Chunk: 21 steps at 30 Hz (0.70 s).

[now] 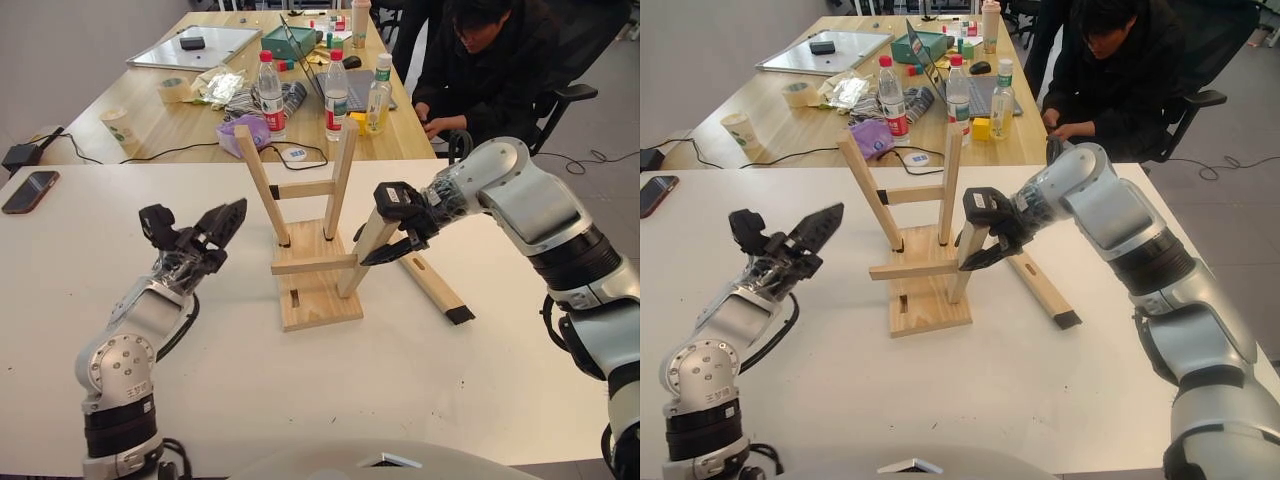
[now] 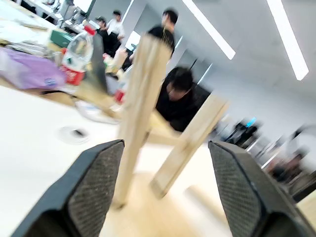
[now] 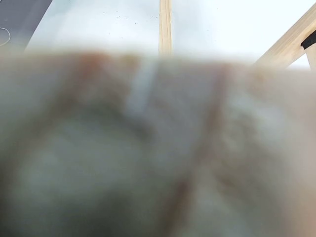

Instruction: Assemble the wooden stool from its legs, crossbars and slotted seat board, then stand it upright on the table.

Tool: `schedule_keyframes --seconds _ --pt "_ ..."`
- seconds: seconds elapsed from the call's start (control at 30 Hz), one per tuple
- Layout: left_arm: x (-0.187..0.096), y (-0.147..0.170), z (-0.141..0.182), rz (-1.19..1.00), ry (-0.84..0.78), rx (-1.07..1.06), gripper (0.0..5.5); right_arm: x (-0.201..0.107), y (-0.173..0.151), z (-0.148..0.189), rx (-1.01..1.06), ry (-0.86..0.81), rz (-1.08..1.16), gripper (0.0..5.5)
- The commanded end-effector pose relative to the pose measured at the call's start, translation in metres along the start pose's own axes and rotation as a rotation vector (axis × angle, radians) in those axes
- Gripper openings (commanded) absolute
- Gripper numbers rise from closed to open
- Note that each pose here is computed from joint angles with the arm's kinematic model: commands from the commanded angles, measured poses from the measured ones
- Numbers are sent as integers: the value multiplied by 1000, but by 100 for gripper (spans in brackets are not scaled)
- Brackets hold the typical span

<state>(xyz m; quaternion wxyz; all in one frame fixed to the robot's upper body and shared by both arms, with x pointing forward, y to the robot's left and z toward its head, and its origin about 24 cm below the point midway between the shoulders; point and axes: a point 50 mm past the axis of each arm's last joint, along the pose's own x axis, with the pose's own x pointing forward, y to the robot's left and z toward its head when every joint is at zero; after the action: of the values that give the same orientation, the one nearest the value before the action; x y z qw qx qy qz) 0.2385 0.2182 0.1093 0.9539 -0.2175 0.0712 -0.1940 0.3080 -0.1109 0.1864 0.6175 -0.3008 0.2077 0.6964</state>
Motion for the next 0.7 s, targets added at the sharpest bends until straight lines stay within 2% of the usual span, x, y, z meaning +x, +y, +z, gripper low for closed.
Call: schedule_keyframes --seconds 0.03,0.2,0.33,0.4,0.53,0.67,0.7 --pt "3 5 -30 19 189 130 313 18 9 -45 206 158 76 206" --pt "11 -3 -32 -13 171 133 313 25 9 -53 261 162 115 206" --pt "9 6 -22 16 143 142 313 26 8 -44 307 56 79 206" --pt "10 9 -19 32 136 147 313 26 6 -40 316 24 61 258" --pt "15 14 -12 54 124 153 313 26 7 -33 310 -13 40 311" --pt "18 17 -6 64 103 146 313 25 6 -30 304 -39 14 389" --pt "18 18 -4 67 90 138 313 23 6 -28 306 -54 2 389"
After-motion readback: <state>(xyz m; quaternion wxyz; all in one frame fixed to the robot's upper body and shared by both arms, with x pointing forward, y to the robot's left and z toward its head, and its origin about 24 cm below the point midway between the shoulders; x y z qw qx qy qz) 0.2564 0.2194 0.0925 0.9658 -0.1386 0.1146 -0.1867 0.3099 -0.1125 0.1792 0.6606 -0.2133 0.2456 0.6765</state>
